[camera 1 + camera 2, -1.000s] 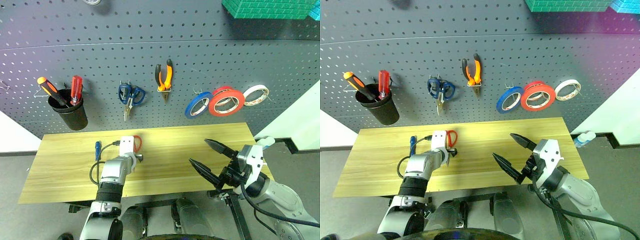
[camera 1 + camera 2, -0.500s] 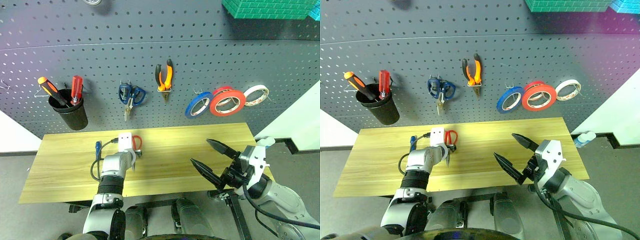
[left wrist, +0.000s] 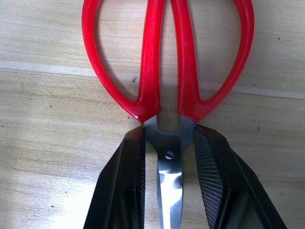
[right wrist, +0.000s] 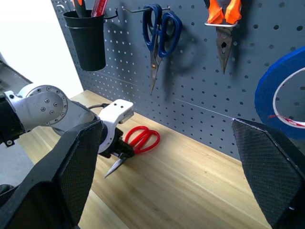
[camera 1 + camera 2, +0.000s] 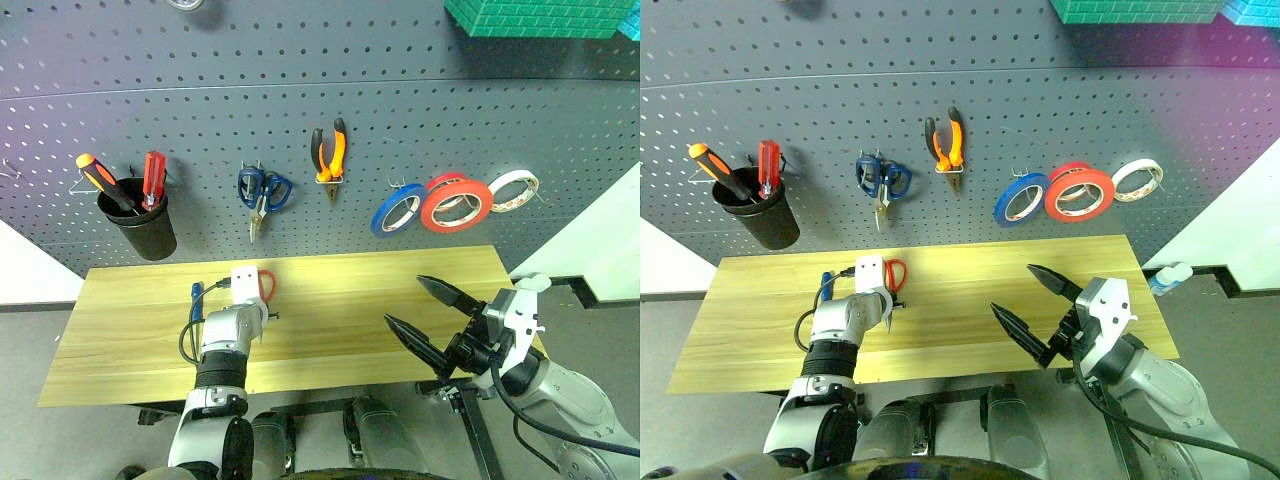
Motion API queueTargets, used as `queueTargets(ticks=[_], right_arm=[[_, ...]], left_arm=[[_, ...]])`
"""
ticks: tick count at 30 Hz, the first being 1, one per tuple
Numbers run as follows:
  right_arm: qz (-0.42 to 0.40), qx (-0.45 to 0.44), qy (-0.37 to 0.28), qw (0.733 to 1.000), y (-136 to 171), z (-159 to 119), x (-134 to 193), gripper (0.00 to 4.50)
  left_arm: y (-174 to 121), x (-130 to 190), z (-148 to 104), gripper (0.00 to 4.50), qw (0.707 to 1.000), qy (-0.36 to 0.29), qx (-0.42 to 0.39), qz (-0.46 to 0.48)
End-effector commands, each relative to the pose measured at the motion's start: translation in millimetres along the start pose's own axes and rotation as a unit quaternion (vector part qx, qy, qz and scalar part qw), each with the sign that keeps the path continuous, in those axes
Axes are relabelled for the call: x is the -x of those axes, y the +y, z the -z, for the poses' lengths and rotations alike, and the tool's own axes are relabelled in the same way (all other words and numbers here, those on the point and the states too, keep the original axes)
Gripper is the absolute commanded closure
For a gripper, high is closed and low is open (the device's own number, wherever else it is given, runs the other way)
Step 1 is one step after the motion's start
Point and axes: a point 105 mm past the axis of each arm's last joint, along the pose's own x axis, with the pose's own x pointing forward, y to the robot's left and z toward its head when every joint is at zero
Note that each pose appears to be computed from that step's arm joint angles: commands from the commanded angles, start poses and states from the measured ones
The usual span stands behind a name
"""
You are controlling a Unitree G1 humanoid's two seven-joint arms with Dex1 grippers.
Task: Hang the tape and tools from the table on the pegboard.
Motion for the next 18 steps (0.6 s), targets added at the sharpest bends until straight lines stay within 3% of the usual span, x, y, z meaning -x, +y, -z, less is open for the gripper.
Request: queueTargets(ticks=[1,11,18], right_arm=[[-0.028,0.002,-0.012,1.000,14,-9,-1,0.00],[-0.072,-0.003,0.017,0.997,38,6,-4,0.00],[-0.064,0.002,0.017,0.998,35,9,-6,0.00]], left_arm=[[-3,-3,21,3.40,0.999,0.035,0.007,0.013],[-6,-2,13,3.40,0.999,0.014,-0.015,0.024],[-7,6,-2,3.40,0.998,-0.023,-0.031,0.042]])
